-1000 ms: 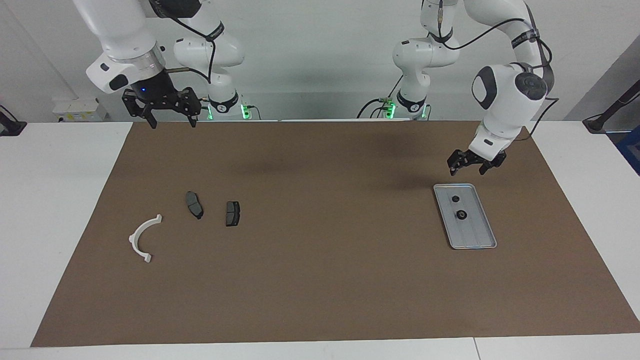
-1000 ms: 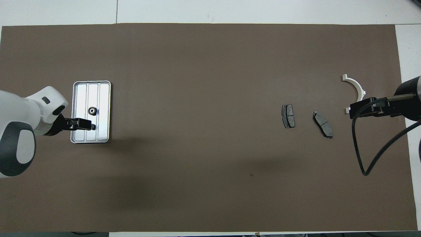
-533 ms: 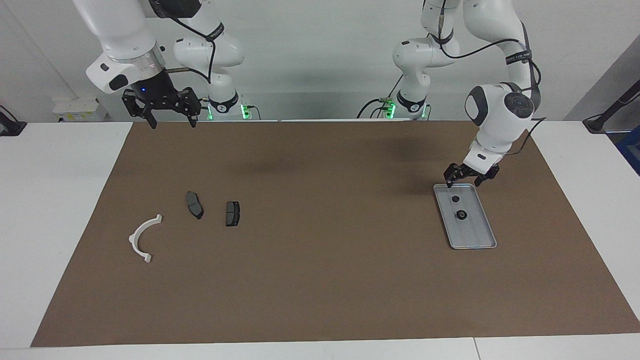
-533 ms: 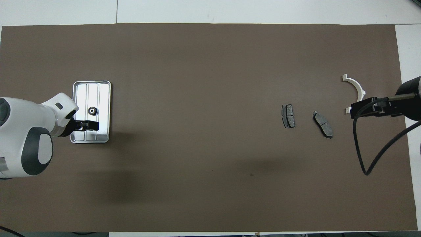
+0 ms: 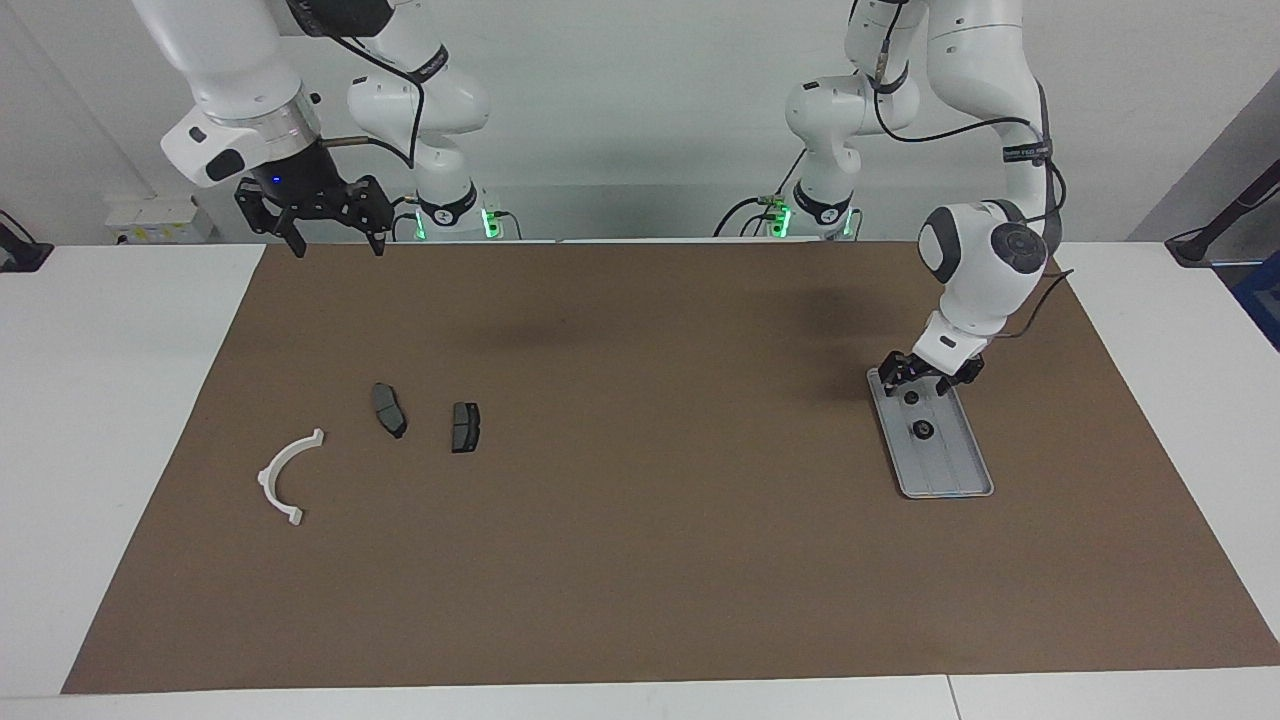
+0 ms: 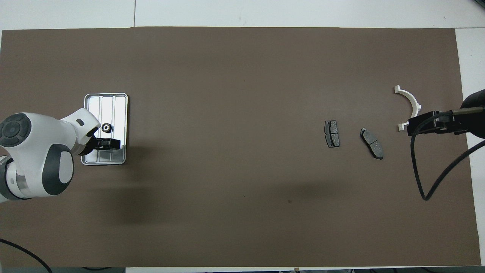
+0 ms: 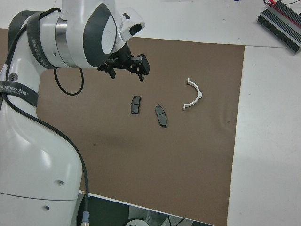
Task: Place bearing gear from tray to pile
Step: 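Grasp the small dark bearing on the tray with the left gripper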
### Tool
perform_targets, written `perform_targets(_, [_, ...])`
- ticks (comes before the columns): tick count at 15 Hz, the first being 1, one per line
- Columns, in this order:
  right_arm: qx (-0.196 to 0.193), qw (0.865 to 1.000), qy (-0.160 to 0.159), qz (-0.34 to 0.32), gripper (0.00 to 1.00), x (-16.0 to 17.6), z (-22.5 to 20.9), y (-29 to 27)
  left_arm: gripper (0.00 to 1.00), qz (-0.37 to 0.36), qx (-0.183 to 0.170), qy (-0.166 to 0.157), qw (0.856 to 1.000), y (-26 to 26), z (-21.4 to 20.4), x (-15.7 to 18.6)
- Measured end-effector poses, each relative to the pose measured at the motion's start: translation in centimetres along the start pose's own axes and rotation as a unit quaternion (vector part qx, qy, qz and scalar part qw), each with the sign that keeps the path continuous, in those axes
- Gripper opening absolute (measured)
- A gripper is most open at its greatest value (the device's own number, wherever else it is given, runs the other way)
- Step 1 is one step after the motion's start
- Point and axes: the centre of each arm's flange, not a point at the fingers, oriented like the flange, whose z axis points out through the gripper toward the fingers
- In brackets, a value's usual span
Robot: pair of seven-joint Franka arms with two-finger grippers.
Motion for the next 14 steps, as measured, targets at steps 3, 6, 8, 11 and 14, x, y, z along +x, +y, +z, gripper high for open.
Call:
perform_targets(3, [0.0,1.0,0.0,0.0,1.0,0.0,0.0,0.0,0.83,0.001,0.0,-0.002,1.0,0.0,0.5,0.0])
perform_targets(6, [0.0,1.0,0.0,0.0,1.0,0.0,0.0,0.0,0.45,0.002,0.0,0.001,1.0,0.1,0.3,0.2])
perform_targets(8, [0.0,1.0,0.0,0.0,1.0,0.0,0.0,0.0,0.24,0.002,0.0,0.002,1.0,0.1,0.1,0.3])
perform_targets(11, [0.0,1.0,0.0,0.0,1.0,0.0,0.0,0.0,0.24,0.001,-0.001,-0.014,1.0,-0.2,-1.1,1.0])
perform_targets(14, [0.0,1.0,0.0,0.0,1.0,0.0,0.0,0.0,0.24,-0.02,-0.012,-0.048,0.999,0.4,-7.8,3.8])
